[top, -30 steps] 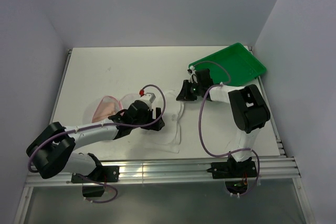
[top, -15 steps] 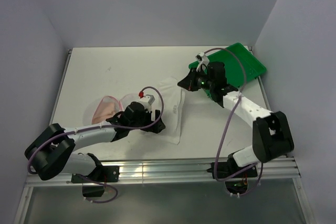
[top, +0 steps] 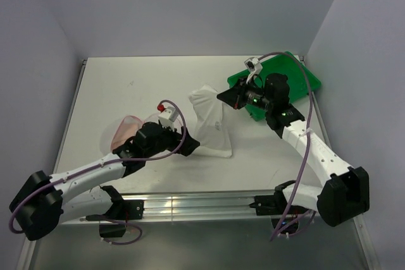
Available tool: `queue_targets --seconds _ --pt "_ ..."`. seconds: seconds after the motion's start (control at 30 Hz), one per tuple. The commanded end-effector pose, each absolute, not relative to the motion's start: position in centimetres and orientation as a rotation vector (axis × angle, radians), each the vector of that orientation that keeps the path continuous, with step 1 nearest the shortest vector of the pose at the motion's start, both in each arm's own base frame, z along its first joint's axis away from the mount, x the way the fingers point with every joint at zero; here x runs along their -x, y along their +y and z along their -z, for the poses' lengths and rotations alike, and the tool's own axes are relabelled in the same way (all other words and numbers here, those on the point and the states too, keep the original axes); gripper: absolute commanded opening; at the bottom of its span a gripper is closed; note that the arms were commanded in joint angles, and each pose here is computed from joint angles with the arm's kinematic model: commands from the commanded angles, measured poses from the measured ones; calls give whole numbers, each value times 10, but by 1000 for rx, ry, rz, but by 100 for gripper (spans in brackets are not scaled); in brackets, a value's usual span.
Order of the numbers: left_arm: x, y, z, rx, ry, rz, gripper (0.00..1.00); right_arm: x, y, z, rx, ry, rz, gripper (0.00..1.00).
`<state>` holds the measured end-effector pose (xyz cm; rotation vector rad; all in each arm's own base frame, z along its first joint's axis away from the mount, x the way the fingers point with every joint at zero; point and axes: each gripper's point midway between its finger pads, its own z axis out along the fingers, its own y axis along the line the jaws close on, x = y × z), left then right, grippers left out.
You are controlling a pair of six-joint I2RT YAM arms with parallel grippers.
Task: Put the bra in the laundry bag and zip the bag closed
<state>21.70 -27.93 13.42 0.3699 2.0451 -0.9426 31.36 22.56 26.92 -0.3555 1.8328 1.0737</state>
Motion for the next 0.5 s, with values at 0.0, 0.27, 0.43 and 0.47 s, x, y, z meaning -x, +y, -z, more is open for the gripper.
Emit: queue_targets --seconds 0.0,0.27,0.43,0.47 --pt "-228 -266 -147 -318 1972 877 96 -298 227 -324 420 1685 -1116 0" --pt "-236 -279 -171 -362 1860 915 98 -280 231 -357 452 1599 -1192 0" --pt "-246 -291 -184 -379 1805 931 97 -273 234 -369 477 1566 -1233 0" --pt "-247 -293 -185 -380 1799 938 97 -272 234 -370 483 1564 -1238 0"
